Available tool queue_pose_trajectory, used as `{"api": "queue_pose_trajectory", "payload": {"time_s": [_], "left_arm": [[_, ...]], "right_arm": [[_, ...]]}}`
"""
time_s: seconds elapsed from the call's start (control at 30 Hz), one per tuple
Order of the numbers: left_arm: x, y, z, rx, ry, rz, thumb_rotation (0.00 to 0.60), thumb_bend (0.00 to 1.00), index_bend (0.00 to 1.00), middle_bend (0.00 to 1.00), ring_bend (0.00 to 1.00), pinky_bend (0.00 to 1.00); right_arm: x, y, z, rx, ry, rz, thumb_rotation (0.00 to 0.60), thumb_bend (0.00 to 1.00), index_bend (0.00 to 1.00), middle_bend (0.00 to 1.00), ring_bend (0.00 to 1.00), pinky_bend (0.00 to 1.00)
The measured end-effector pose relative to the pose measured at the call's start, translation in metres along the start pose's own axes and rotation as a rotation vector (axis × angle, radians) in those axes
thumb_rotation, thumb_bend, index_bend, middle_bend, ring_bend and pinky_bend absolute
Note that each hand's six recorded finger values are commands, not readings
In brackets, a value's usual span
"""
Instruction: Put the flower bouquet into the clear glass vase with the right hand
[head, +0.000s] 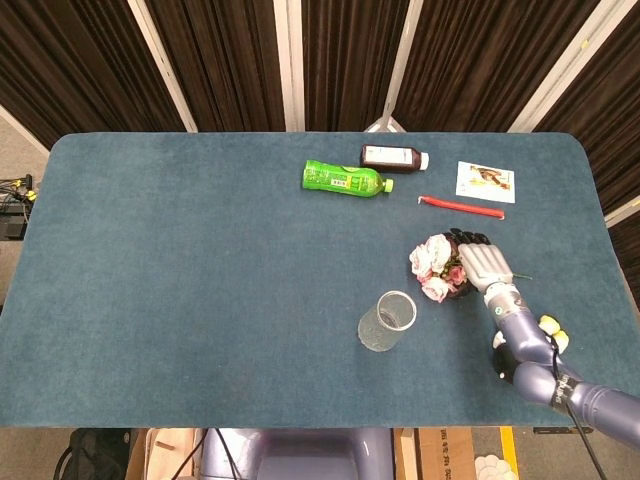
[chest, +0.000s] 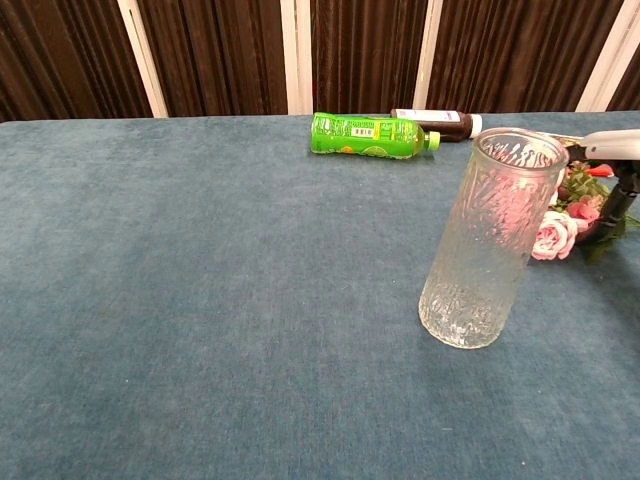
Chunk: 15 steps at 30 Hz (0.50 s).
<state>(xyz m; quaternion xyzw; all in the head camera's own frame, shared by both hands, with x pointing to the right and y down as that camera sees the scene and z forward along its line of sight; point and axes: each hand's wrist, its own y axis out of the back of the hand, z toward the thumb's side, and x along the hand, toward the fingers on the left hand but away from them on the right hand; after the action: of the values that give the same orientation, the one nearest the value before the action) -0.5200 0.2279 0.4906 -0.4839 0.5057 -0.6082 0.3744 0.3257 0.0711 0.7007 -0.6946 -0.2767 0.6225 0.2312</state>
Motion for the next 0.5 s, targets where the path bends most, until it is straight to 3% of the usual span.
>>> {"api": "queue_pose_trajectory", "payload": {"time_s": [0.33,0.5], "left_arm": [[0.001,-0.001,-0.001,0.002,0.003,-0.009,0.6,0.31,0.12,0.0,0.0,0.04],[0.002,-0.002,-0.001,0.001,0.005,-0.011,0.6,0.31,0.12,0.0,0.0,0.04]], "right_arm": [[-0.016,-0.012,0.002,0.065,-0.01,0.005,0.6,0.13,0.22,0.19,0.2,0.0],[-0.02,-0.012,0.005,0.088,-0.014,-0.002,0.6,0.16,0.3,0.32,0.35,0.01]]}}
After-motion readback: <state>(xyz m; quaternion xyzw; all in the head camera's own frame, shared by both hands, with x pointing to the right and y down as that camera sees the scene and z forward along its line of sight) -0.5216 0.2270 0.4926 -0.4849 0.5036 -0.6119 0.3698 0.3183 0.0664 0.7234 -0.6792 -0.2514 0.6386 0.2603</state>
